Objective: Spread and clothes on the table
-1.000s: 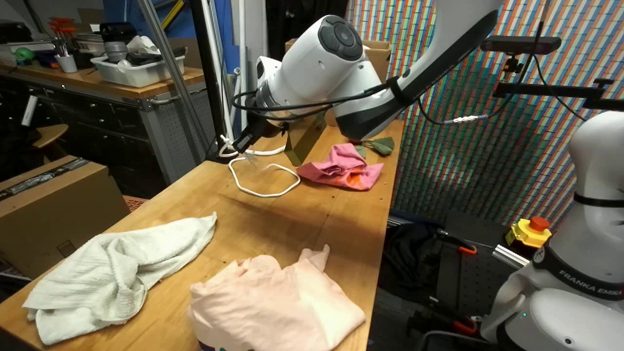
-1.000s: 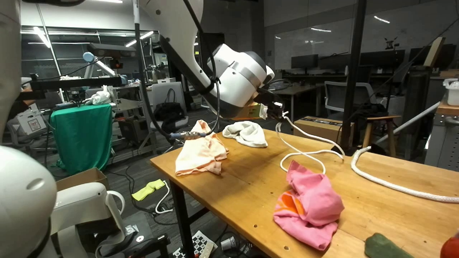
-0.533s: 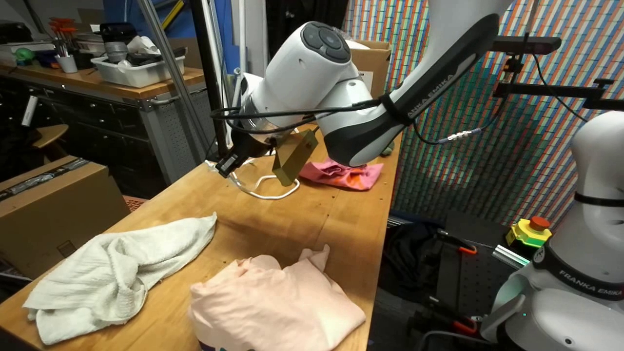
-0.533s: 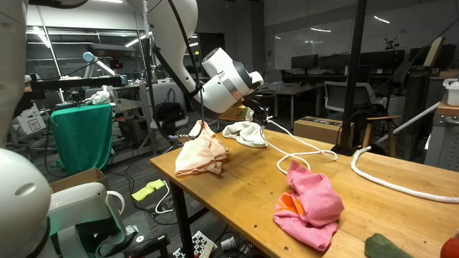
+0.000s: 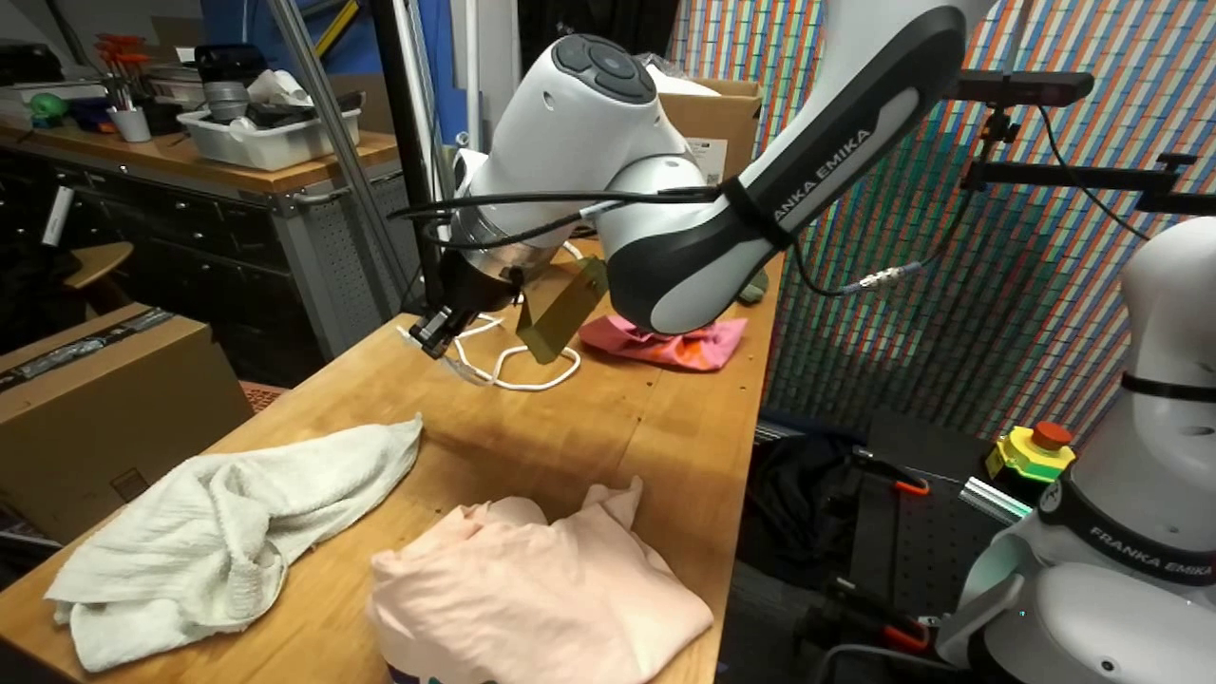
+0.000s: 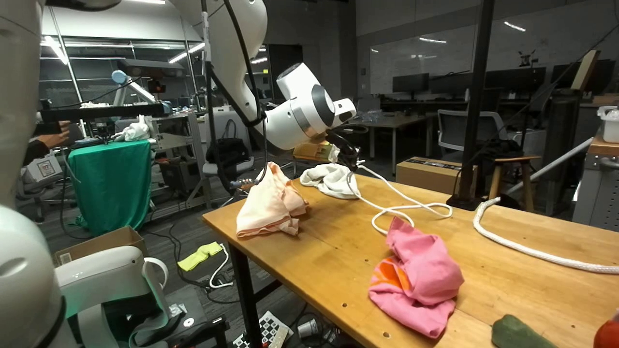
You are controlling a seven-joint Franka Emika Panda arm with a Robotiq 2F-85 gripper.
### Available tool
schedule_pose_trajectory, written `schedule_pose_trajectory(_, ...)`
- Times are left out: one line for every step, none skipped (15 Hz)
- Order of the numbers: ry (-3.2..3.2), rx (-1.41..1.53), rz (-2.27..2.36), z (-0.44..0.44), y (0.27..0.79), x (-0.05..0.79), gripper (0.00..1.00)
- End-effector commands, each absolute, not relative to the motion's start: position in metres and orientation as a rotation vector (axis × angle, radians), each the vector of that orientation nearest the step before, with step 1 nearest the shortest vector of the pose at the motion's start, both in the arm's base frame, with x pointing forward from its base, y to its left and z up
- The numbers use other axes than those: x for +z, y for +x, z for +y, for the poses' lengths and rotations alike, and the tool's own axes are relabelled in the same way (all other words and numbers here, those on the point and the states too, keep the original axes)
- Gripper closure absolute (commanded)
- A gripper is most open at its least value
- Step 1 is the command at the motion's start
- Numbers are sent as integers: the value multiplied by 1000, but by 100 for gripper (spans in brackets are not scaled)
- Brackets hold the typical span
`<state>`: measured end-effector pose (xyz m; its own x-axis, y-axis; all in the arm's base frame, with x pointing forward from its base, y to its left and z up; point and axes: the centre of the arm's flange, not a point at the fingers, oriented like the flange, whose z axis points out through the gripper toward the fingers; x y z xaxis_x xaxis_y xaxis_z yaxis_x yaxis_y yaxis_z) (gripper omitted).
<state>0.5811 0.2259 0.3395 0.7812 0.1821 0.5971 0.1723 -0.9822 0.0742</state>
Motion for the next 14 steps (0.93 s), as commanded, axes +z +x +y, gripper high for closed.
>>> schedule_pose_trajectory(2953,935,267,221,609,345,97)
schedule_pose_trajectory(2953,919,255,220,613,343,96)
schedule_pose_trajectory(2957,899,247,219,616,341,96)
schedule_pose_trajectory(2960,883,241,218,618,340,96)
schedule_pose_trajectory(2960,867,238,218,620,338,95)
schedule_pose_trajectory(2962,854,239,218,622,337,81)
schedule_pose_trajectory(2965,843,239,219,623,338,69)
schedule_pose_trajectory(2960,827,250,219,624,336,64)
schedule_pose_trajectory(2960,818,252,219,626,336,55)
schedule_pose_trajectory(2965,802,259,219,626,338,48)
schedule_pose_trajectory(2967,787,267,219,627,338,39)
schedule_pose_trajectory(2963,761,273,218,627,338,32)
schedule_pose_trajectory(2960,720,279,217,627,341,23)
schedule_pose_trajectory(2957,664,288,213,625,345,17)
